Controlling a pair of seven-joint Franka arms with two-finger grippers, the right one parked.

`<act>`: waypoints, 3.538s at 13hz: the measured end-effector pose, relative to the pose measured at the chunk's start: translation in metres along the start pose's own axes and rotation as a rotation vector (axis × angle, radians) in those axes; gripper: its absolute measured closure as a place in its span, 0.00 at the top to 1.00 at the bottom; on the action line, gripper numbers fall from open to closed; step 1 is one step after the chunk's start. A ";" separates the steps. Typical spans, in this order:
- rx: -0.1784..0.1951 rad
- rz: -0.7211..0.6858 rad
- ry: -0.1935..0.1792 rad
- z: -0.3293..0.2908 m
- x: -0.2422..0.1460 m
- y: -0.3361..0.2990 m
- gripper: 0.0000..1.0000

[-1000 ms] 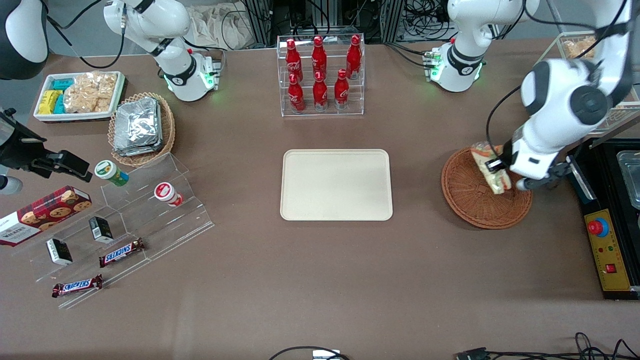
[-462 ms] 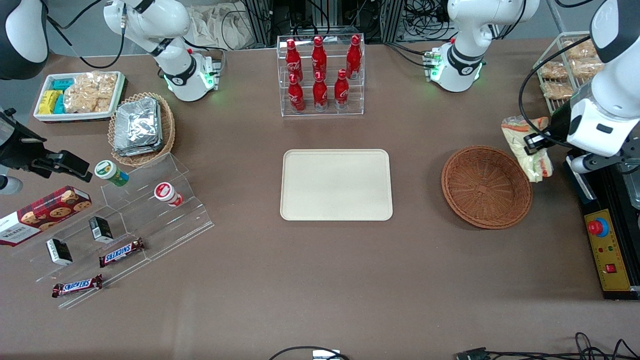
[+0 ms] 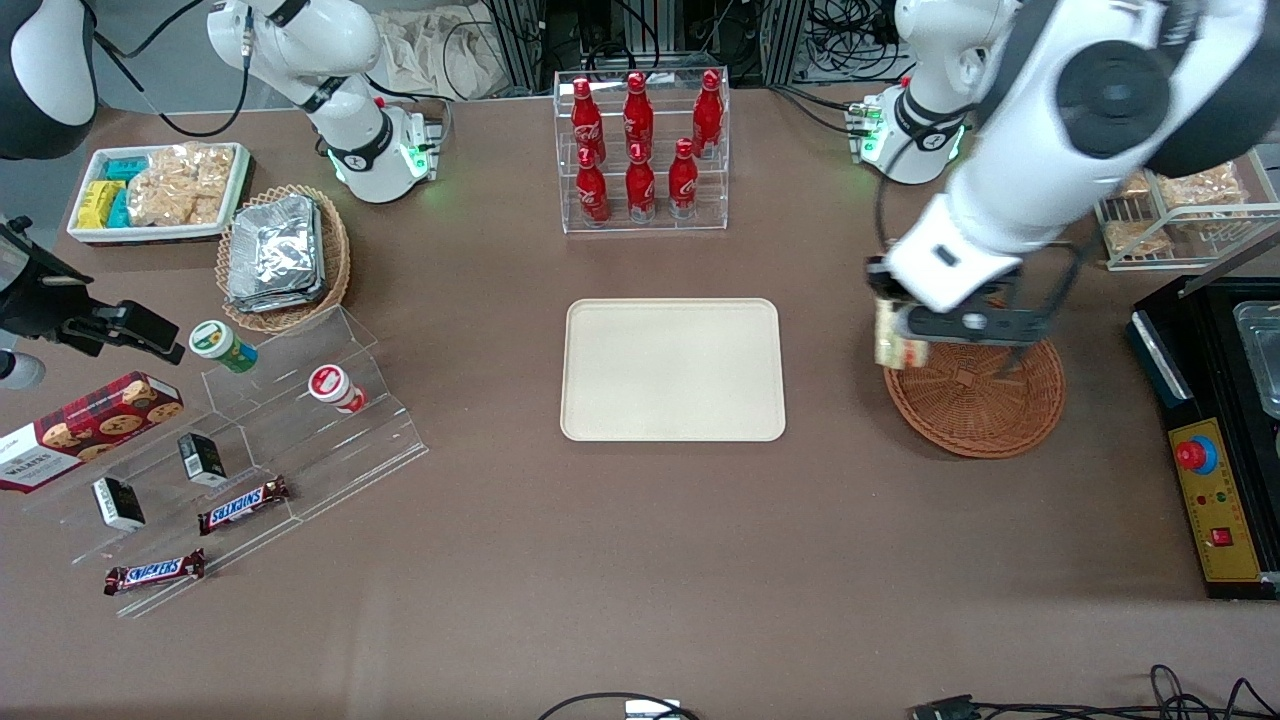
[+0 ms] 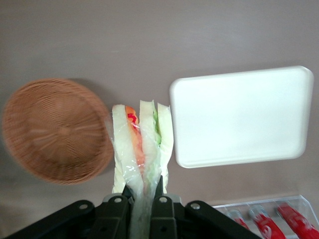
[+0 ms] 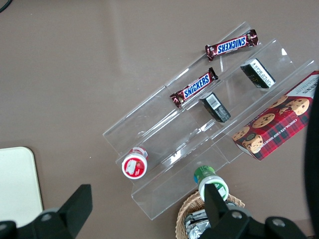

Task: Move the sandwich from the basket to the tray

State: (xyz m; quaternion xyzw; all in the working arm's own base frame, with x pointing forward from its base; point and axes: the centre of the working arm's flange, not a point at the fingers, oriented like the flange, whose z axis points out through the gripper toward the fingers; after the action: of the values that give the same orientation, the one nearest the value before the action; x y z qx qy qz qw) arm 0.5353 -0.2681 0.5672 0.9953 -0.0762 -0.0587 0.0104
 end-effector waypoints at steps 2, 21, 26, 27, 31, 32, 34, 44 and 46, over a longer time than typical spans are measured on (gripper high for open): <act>-0.024 0.025 -0.005 0.005 0.004 0.032 0.16; -0.028 -0.128 0.090 0.331 0.014 0.078 0.15; -0.030 -0.156 0.094 0.327 0.017 0.076 0.50; -0.022 -0.161 0.097 0.318 0.019 0.074 0.61; 0.051 -0.217 0.117 0.217 0.024 0.059 1.00; 0.054 -0.230 0.119 0.184 0.022 0.058 1.00; 0.082 -0.254 0.111 0.112 0.018 0.042 1.00; 0.038 -0.314 0.094 -0.037 -0.014 -0.227 1.00; 0.028 -0.314 0.098 -0.027 -0.020 -0.226 1.00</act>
State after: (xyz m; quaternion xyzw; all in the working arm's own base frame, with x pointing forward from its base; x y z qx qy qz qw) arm 0.5530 -0.0412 0.5899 0.9967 0.0799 -0.0098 -0.0091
